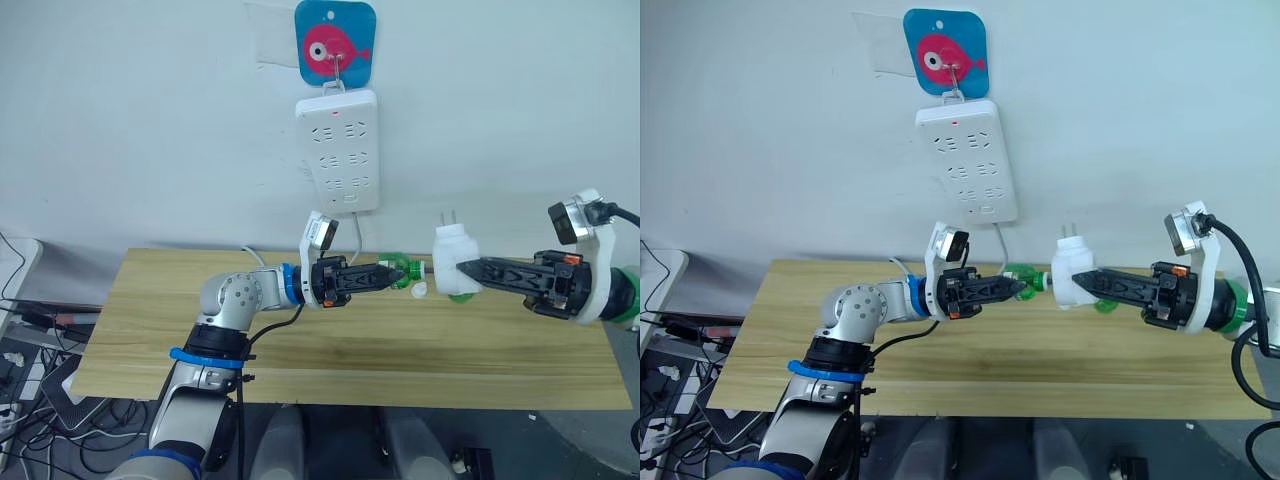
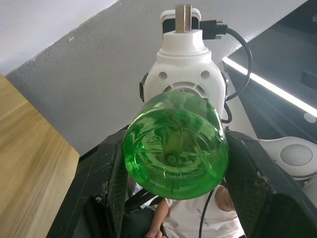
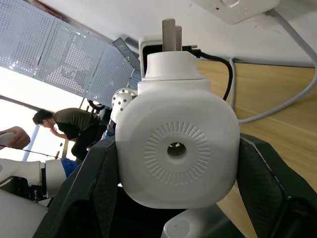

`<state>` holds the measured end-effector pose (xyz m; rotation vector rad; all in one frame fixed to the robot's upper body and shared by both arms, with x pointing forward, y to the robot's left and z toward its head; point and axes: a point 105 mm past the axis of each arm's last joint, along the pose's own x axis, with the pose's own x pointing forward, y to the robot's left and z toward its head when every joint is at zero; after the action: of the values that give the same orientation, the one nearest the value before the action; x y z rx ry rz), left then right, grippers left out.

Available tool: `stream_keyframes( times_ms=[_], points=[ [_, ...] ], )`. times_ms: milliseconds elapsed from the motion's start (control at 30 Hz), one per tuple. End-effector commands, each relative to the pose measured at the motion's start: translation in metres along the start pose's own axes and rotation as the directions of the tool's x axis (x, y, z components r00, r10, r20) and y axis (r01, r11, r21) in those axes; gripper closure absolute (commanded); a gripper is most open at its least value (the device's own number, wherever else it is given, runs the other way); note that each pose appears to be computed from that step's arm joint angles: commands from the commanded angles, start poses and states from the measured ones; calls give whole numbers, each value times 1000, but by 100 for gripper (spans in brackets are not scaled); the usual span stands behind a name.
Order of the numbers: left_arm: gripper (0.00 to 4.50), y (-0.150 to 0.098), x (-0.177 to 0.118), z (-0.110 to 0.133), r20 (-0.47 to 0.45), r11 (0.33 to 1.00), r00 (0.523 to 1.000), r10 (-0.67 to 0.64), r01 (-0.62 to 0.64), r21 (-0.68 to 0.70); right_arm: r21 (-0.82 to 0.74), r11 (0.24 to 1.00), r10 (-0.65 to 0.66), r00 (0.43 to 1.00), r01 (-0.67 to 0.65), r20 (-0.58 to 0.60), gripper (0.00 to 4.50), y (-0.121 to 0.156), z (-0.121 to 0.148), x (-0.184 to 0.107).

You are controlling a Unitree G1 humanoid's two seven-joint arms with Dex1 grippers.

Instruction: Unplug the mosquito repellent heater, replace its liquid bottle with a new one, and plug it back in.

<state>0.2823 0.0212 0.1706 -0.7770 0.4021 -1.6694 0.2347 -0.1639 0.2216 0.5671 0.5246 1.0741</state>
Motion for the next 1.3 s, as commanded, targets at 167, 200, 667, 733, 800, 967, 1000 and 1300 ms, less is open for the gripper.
stream_keyframes(
  times_ms=[167,200,667,733,800,967,1000,1300],
  points=[
    [208,-11,8,1,-15,997,997,-73,74,31,-33,999,24,999,-24,24,154,8,5,6],
    [208,-12,9,0,-19,996,997,-79,80,30,-37,999,22,999,-20,38,154,8,7,8],
    [208,-10,11,0,-16,996,997,-73,73,41,-75,996,36,999,-38,-26,154,16,0,18],
    [208,-10,12,0,-21,996,997,-74,75,42,-83,996,27,999,-30,-33,154,16,0,20],
    [208,-10,12,0,-24,996,997,-75,76,43,-86,996,17,1000,-19,-19,154,15,3,23],
    [208,-10,14,0,-27,996,996,-79,81,44,-107,994,21,1000,-22,-13,154,17,4,31],
    [208,-10,14,0,-27,996,996,-81,82,44,-107,994,22,1000,-23,-14,154,18,3,31],
    [208,-8,12,-4,-56,995,995,-84,87,49,-93,995,35,999,-39,-41,154,18,-5,32]
  ],
)
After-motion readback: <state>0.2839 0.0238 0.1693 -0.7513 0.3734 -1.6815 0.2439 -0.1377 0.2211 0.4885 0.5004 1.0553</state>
